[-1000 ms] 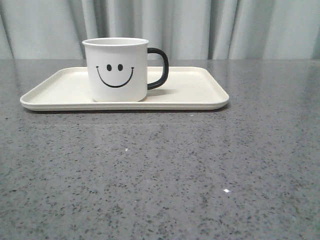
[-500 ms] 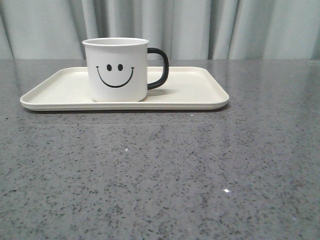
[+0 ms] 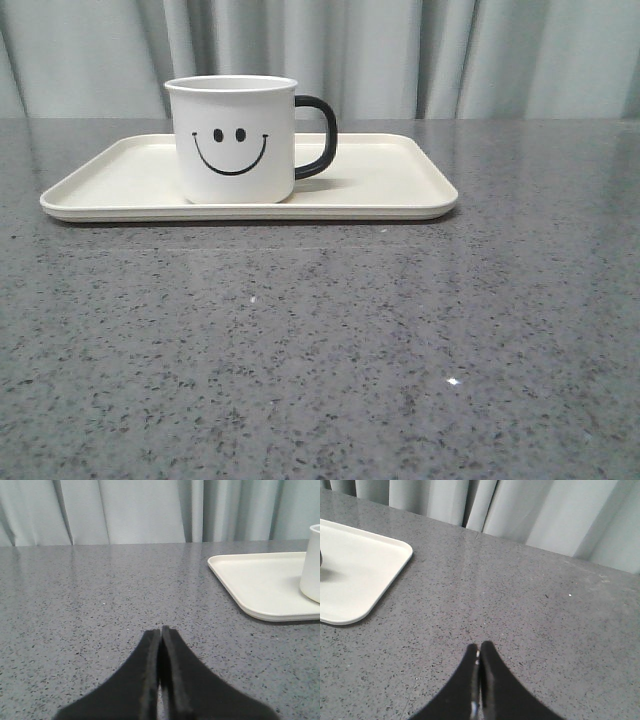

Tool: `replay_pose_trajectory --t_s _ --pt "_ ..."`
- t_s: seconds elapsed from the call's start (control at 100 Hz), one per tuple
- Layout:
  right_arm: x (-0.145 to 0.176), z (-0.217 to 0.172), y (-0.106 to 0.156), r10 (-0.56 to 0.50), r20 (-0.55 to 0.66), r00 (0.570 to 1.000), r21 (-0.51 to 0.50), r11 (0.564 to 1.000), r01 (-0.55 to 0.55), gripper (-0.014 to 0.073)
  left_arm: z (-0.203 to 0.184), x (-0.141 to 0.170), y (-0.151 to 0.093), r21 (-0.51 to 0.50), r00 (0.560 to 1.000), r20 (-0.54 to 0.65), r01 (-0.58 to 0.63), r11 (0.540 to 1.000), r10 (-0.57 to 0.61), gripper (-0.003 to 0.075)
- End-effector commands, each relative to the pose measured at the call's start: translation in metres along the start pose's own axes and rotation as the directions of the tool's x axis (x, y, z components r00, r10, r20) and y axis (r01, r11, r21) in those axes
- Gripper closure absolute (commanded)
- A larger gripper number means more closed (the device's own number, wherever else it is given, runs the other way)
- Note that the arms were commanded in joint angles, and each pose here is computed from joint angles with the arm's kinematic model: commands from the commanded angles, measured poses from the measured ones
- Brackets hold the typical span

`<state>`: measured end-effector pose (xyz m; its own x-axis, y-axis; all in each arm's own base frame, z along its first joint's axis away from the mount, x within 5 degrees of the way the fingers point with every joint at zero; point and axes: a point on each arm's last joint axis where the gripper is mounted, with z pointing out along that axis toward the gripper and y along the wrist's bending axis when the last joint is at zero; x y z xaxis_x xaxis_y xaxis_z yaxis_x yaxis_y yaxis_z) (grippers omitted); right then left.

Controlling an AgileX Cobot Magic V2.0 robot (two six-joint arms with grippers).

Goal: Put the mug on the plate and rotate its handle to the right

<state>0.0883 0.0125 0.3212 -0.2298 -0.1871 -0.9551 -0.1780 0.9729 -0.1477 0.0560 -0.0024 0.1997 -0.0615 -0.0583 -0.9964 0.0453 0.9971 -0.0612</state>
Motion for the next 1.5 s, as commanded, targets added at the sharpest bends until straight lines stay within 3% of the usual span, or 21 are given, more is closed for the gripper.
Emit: replay_pose_trajectory --t_s 0.0,0.99,1.49 --pt "-0.014 -0.003 -0.003 0.005 0.094 0.996 0.029 1.0 -0.008 0.066 -0.002 -0.006 -0.001 0.009 0.995 0.101 0.002 1.0 -0.003 0.074" --pt "-0.01 -0.001 -0.003 0.001 0.102 0.995 0.037 0.999 -0.005 0.066 -0.002 -0.006 -0.001 0.009 0.995 0.101 0.002 1.0 -0.003 0.074" --pt "0.081 0.003 0.008 0.161 0.276 0.948 0.054 0.982 -0.183 0.066 -0.002 -0.006 -0.001 0.009 0.995 0.101 0.002 1.0 -0.003 0.074"
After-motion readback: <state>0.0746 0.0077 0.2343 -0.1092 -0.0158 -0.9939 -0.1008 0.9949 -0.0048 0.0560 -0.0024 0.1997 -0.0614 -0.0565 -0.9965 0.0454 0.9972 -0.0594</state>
